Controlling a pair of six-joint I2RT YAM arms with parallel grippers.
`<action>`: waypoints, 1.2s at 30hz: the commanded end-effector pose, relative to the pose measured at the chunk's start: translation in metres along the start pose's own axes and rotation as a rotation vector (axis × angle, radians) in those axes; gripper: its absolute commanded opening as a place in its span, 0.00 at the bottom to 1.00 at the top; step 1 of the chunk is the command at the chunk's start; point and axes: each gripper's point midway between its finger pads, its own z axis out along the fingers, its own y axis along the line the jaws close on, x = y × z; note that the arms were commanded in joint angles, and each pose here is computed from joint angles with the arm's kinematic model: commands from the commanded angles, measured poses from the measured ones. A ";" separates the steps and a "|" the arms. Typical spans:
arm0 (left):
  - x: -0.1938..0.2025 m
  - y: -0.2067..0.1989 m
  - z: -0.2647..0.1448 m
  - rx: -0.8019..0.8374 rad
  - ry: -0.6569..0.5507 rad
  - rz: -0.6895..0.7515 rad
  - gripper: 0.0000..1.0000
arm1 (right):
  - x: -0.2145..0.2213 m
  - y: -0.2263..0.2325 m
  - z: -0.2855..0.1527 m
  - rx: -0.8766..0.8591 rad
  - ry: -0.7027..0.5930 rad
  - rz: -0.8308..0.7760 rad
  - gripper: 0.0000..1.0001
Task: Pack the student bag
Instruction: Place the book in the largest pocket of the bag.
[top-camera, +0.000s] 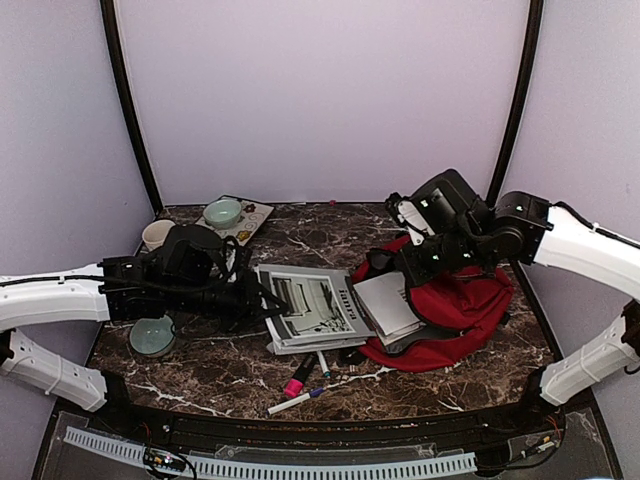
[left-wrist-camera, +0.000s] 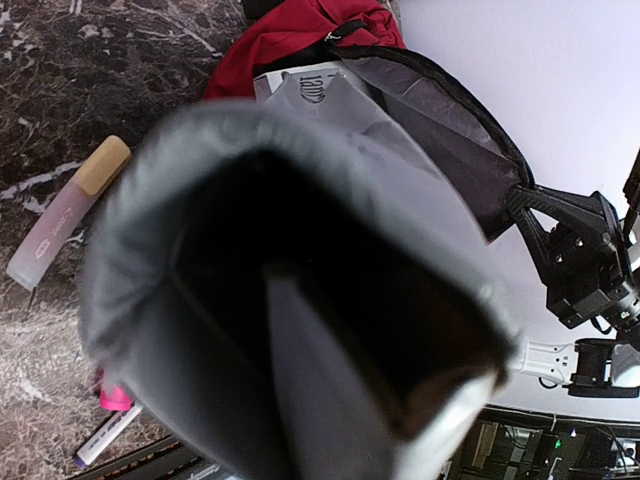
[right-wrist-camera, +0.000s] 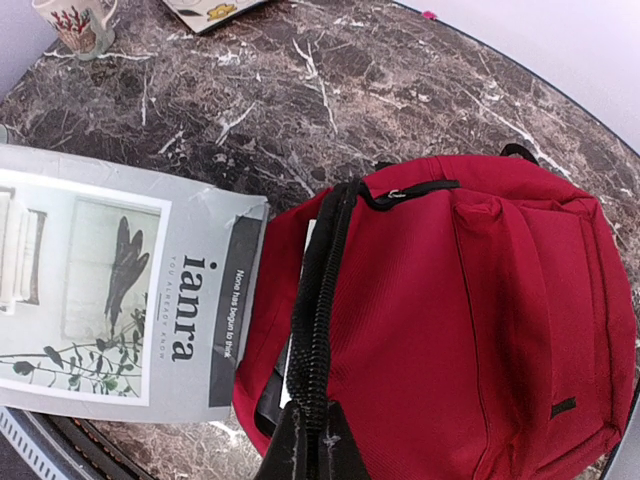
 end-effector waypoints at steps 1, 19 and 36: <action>0.001 -0.031 0.008 0.125 0.027 0.013 0.00 | -0.039 0.002 -0.031 -0.046 -0.189 0.046 0.00; -0.028 -0.050 0.085 0.223 0.063 -0.137 0.00 | -0.063 0.005 -0.056 -0.087 -0.259 0.077 0.00; -0.036 -0.051 0.065 0.308 0.003 -0.183 0.00 | -0.066 0.011 -0.056 -0.110 -0.253 0.058 0.00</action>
